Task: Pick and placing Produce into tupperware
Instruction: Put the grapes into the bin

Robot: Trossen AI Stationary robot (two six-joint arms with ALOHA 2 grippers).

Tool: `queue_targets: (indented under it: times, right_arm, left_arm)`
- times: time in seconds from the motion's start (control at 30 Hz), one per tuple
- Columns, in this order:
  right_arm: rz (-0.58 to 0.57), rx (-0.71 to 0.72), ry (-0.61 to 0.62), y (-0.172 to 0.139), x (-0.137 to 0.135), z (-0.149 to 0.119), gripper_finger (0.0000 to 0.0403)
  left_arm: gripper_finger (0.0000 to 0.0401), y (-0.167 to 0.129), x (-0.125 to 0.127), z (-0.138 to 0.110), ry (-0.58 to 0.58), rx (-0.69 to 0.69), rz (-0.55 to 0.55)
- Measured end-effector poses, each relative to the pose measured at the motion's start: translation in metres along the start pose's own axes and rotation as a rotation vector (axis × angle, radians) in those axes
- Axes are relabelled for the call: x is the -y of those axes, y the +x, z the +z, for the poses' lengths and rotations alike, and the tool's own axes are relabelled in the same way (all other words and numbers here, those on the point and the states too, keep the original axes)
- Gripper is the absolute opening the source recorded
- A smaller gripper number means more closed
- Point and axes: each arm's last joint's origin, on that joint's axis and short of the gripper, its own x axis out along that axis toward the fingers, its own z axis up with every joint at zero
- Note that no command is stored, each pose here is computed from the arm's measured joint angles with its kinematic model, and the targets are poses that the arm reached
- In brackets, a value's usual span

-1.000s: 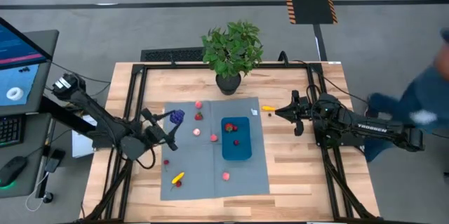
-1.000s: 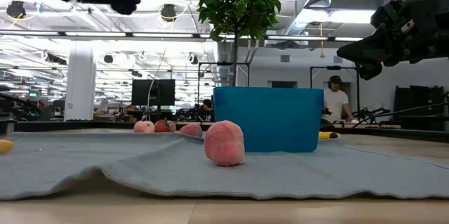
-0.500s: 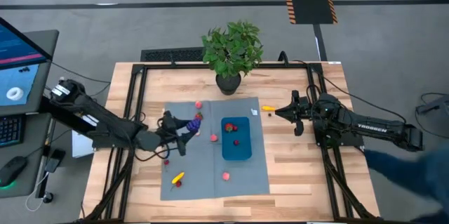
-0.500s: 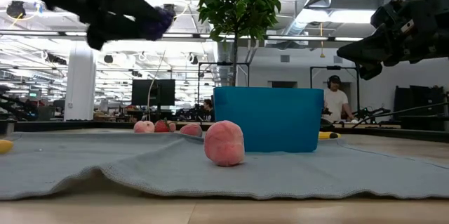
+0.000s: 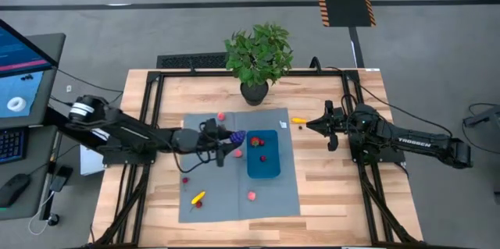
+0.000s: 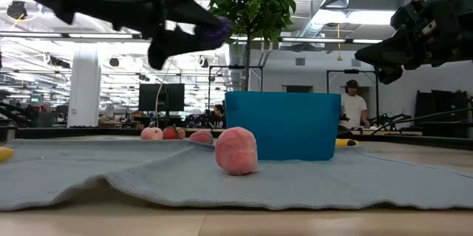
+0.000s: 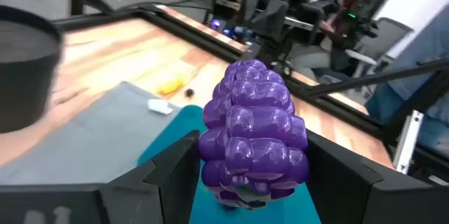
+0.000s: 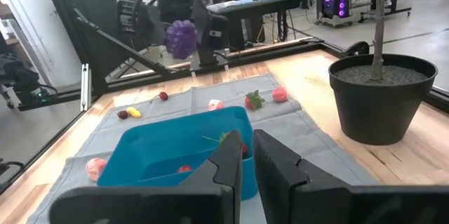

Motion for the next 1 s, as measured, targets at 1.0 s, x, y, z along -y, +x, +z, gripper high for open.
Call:
queue_targets:
  times: [1.0]
  right_arm:
    - [-0.006, -0.055, 0.021, 0.000, 0.001, -0.006, 0.0060]
  left_arm:
    - [0.0254, 0.078, 0.028, 0.000, 0.260, -0.419, 0.109]
